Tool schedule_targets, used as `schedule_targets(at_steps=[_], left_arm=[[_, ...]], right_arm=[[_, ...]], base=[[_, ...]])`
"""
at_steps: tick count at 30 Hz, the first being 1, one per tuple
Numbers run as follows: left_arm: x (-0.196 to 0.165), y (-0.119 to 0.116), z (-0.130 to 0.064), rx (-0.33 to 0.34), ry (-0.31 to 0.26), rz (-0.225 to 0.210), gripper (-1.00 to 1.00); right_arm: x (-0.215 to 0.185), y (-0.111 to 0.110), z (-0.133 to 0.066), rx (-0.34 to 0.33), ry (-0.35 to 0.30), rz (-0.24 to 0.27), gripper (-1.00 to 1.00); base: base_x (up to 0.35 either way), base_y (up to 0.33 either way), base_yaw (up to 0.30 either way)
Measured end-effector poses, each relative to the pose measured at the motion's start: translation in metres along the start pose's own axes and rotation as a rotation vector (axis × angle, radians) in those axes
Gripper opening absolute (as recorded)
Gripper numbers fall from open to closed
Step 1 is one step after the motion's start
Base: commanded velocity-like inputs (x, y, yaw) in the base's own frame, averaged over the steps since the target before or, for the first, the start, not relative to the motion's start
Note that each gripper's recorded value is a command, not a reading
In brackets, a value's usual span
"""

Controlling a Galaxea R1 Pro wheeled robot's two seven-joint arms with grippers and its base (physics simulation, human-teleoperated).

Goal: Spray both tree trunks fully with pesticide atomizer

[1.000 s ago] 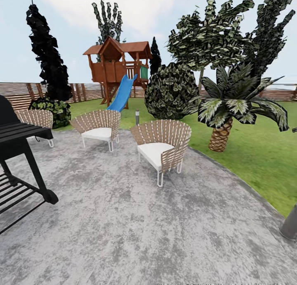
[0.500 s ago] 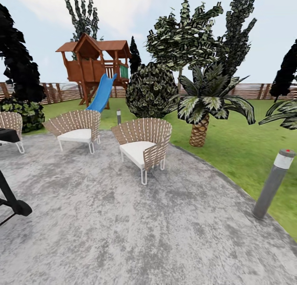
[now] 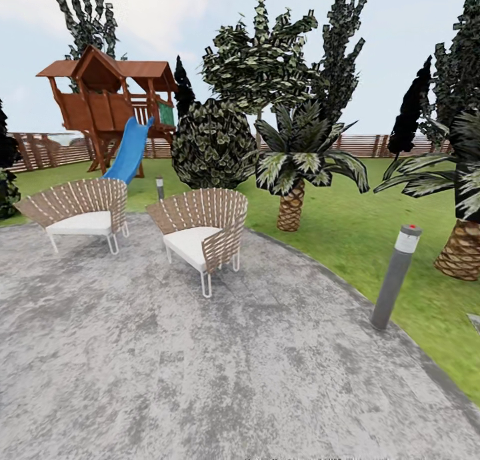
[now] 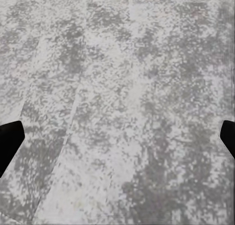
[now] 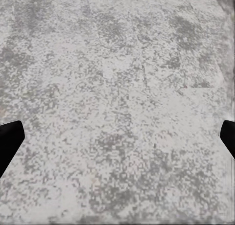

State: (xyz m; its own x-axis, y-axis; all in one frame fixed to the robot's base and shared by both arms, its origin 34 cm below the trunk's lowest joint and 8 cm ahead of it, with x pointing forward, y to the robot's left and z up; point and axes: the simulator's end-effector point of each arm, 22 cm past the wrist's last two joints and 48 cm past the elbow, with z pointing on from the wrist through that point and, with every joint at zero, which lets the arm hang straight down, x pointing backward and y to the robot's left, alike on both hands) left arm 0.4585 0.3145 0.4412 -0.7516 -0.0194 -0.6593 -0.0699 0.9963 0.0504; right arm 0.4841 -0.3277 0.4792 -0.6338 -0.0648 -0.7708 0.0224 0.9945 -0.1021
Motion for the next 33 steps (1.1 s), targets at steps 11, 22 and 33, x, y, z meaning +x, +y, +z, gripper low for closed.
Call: schedule_targets(at_steps=[11,22,33], left_arm=[[0.016,-0.001,0.014,0.0,0.0,0.0,1.0],[0.034,-0.002,0.029,0.0,0.0,0.0,1.0],[0.054,-0.003,0.043,0.0,0.005,0.0,1.0]], right_arm=[[0.019,0.002,0.011,0.0,0.0,0.0,1.0],[0.038,0.004,0.023,0.0,0.001,0.0,1.0],[0.06,0.007,0.034,0.0,0.006,0.0,1.0]], base=[[0.0,0.0,-0.3],[0.0,0.0,-0.3],[0.0,0.0,-0.3]])
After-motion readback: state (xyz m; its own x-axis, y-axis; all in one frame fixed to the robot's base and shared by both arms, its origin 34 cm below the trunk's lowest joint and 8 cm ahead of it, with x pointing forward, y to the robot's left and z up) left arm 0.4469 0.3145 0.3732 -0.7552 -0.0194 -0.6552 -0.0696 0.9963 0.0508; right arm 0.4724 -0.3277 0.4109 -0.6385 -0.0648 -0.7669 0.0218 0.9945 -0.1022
